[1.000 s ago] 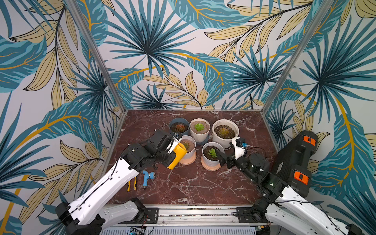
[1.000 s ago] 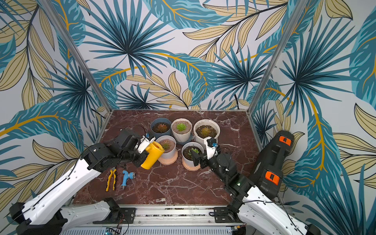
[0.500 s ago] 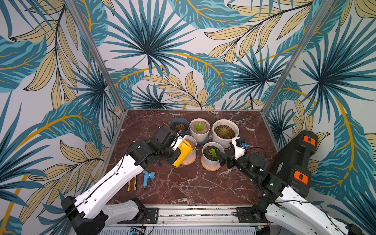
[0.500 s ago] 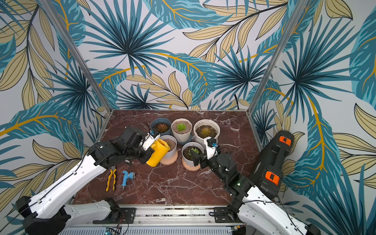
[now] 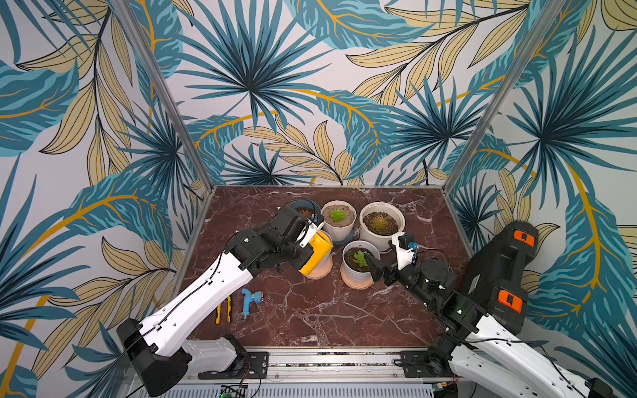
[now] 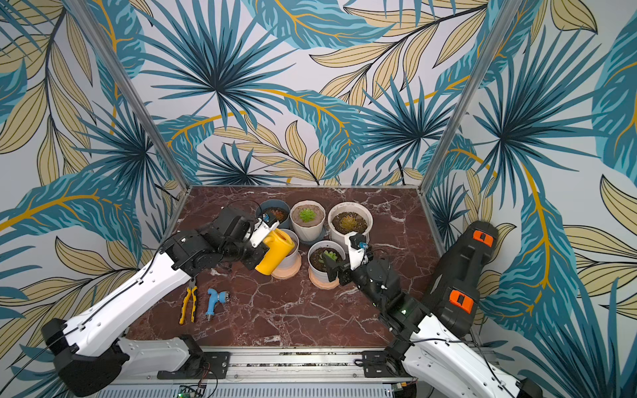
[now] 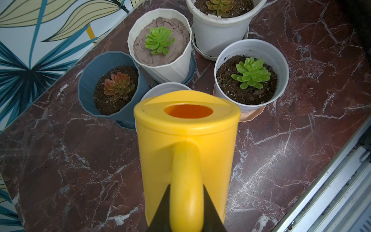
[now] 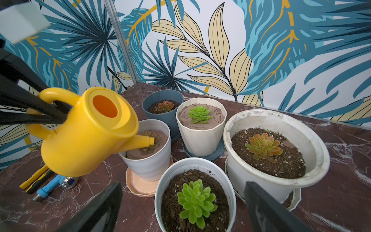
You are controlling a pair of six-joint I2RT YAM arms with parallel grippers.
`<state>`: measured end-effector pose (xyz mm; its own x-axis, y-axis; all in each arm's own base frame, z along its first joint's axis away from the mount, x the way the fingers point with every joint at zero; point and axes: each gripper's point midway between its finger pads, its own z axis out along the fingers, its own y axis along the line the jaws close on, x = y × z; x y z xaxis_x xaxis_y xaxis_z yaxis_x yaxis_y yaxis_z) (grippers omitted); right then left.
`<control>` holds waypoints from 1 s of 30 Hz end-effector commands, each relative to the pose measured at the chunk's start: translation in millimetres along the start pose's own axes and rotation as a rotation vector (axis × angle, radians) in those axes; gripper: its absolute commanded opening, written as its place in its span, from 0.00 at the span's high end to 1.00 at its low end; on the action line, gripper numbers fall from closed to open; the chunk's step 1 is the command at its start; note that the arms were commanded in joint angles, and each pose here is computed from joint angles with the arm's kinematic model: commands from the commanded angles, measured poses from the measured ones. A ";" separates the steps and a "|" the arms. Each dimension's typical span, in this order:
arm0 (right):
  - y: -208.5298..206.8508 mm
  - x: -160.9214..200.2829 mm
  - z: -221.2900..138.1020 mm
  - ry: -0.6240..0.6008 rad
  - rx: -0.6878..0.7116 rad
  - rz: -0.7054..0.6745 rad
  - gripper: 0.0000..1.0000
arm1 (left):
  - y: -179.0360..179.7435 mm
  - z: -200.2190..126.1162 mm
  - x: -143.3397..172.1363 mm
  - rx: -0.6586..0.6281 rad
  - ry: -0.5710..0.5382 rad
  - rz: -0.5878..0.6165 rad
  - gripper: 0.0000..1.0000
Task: Water the succulent around the soil edge
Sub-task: Water the soil of the potted plant with water.
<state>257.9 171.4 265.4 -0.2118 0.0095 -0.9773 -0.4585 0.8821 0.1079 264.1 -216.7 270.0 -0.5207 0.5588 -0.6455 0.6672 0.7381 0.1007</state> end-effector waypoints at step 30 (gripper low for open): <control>0.4 2.9 1.3 0.012 0.003 -0.020 0.01 | 41.5 -7.7 -30.5 -0.140 -0.057 0.035 1.00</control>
<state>258.8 172.1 262.0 -0.2208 0.0006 -0.9753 -0.4578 0.8829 0.1042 294.0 -210.2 277.5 -0.4951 0.5973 -0.6310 0.6379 0.7429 0.2027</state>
